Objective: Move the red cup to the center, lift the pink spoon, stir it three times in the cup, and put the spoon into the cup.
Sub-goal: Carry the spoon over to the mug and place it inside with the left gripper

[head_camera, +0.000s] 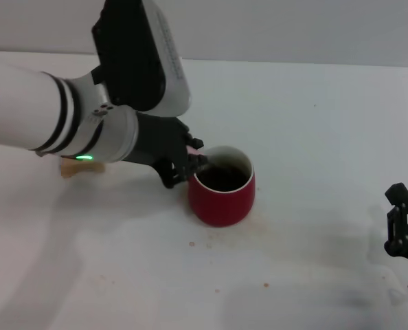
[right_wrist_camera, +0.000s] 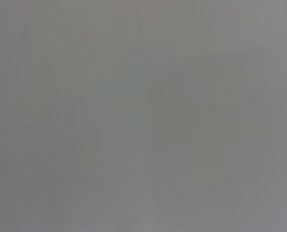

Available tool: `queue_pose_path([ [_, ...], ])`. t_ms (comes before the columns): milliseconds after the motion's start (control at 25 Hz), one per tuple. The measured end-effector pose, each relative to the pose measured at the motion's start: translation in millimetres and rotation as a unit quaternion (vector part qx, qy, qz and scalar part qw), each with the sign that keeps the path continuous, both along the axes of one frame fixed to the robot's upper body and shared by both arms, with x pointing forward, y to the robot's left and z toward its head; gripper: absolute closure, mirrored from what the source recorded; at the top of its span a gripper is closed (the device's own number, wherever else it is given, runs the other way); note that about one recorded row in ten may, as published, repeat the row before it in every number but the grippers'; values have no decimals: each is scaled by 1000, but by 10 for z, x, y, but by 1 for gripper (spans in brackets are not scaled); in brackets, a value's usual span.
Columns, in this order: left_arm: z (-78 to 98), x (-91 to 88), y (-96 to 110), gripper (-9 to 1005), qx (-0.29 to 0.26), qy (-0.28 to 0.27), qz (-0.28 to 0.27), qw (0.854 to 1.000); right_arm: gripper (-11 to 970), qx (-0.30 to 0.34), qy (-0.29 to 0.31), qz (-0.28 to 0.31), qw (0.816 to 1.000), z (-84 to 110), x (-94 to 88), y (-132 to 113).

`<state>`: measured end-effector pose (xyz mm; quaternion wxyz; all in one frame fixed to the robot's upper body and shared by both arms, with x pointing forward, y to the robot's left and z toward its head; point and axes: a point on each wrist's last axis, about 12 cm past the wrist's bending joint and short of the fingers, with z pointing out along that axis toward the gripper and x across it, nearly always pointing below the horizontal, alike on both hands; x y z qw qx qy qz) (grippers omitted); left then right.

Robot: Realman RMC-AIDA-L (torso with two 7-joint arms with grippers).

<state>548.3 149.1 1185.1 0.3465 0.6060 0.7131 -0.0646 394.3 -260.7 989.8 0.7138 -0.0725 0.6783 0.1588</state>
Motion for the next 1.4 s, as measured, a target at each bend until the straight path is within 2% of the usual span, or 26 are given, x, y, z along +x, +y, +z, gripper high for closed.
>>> queue_pose_path([
  [360, 63, -67, -204, 800, -33, -3, -38, 999, 958, 0, 1, 1, 1000, -1, 14, 10],
  [720, -12, -223, 17, 775, -23, 10, -13, 1000, 959, 0, -1, 4, 1000, 7, 37, 14],
  [1040, 6, -119, 136, 752, -23, -2, 16, 1000, 959, 0, -1, 5, 1000, 6, 36, 18],
  [1240, -27, -23, 36, 738, -34, -1, 13, 999, 959, 0, 1, 4, 1000, 1, 22, 22],
  [1400, -53, -26, -50, 727, -53, 10, 8, 998, 959, 1, 0, 4, 1000, 2, 17, 22],
])
